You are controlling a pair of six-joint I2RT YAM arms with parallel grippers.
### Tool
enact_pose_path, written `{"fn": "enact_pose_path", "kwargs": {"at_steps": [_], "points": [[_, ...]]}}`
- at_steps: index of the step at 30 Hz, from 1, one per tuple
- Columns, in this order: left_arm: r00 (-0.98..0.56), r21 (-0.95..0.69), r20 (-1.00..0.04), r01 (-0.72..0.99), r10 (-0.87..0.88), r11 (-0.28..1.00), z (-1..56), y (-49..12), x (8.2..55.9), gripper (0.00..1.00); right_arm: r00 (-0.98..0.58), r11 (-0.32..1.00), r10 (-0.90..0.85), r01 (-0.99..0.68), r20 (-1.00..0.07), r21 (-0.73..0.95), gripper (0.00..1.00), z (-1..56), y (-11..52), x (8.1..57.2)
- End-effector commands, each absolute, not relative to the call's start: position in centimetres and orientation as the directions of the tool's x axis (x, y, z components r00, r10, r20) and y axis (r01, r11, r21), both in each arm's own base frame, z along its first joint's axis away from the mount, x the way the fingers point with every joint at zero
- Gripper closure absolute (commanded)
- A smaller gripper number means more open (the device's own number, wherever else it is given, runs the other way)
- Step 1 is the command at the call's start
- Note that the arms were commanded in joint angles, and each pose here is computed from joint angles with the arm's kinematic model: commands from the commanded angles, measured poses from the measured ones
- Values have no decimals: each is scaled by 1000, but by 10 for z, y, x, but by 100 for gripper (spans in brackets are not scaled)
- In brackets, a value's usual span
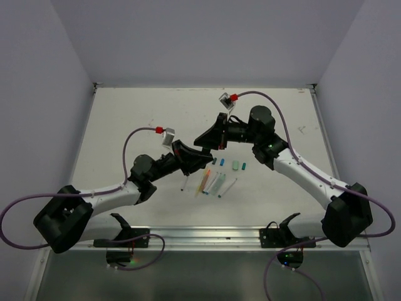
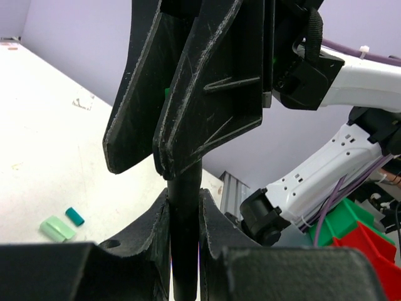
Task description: Open the pen caps
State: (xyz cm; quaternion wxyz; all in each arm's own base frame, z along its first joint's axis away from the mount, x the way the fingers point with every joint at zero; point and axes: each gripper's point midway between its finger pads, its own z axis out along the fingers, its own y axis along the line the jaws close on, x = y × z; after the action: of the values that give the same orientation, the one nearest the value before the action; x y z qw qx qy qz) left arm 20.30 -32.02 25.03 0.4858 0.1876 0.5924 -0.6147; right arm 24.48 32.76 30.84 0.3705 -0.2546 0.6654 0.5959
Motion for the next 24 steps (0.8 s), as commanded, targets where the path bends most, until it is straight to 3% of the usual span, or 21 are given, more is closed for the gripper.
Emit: {"fn": "enact_pose_path", "kwargs": {"at_steps": [1, 9, 24], "points": [[-661, -670, -742, 725, -112, 161, 159, -322, 155, 100, -226, 269, 369, -902, -901, 337, 100, 442, 296, 286], [-688, -692, -720, 703, -86, 164, 142, -321, 149, 100, -134, 375, 389, -881, -911, 290, 100, 469, 274, 301], [-724, -724, -687, 674, -66, 144, 129, -321, 141, 100, 39, 365, 530, -912, -847, 186, 100, 553, 254, 309]]}}
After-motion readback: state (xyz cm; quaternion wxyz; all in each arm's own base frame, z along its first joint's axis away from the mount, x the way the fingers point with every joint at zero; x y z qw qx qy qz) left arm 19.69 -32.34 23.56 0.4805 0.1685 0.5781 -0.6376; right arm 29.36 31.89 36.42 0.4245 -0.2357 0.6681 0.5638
